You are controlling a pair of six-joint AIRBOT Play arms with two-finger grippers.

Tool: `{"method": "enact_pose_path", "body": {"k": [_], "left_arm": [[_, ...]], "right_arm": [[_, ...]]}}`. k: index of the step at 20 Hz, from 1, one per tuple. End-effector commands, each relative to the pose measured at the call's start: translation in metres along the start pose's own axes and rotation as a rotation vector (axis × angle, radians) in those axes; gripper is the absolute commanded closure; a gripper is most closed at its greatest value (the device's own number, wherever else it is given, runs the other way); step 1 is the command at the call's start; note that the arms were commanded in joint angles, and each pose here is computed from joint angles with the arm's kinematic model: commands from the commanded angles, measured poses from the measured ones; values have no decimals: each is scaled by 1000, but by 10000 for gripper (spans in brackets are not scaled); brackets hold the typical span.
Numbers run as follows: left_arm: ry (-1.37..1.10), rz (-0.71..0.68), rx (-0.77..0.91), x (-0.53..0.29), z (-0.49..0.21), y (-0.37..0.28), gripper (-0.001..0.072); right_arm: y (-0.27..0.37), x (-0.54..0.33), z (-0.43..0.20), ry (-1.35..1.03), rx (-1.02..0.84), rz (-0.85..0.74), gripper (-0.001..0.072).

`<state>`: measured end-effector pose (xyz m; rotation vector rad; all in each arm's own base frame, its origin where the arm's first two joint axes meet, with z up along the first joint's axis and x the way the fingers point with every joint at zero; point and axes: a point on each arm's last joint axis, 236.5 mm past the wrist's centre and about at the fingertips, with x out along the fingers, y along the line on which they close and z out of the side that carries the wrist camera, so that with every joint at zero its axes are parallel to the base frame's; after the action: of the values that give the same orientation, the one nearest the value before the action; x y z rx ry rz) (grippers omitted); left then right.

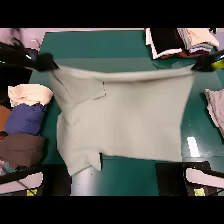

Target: Fold the shirts.

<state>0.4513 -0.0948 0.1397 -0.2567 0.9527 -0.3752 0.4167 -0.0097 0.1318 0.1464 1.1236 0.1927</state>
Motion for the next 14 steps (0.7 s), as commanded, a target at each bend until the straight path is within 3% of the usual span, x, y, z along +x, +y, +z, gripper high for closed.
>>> {"method": "enact_pose_path", "body": {"k": [1, 7, 14], "left_arm": [[125, 13, -43, 92, -30, 47, 684], [46, 28, -34, 85, 17, 64, 684], [368, 22, -103, 93, -82, 81, 684]], "right_arm": [[-24, 93, -14, 143, 75, 36, 695], [-21, 99, 39, 60, 50, 83, 695], [-24, 106, -25, 170, 41, 53, 694]]}}
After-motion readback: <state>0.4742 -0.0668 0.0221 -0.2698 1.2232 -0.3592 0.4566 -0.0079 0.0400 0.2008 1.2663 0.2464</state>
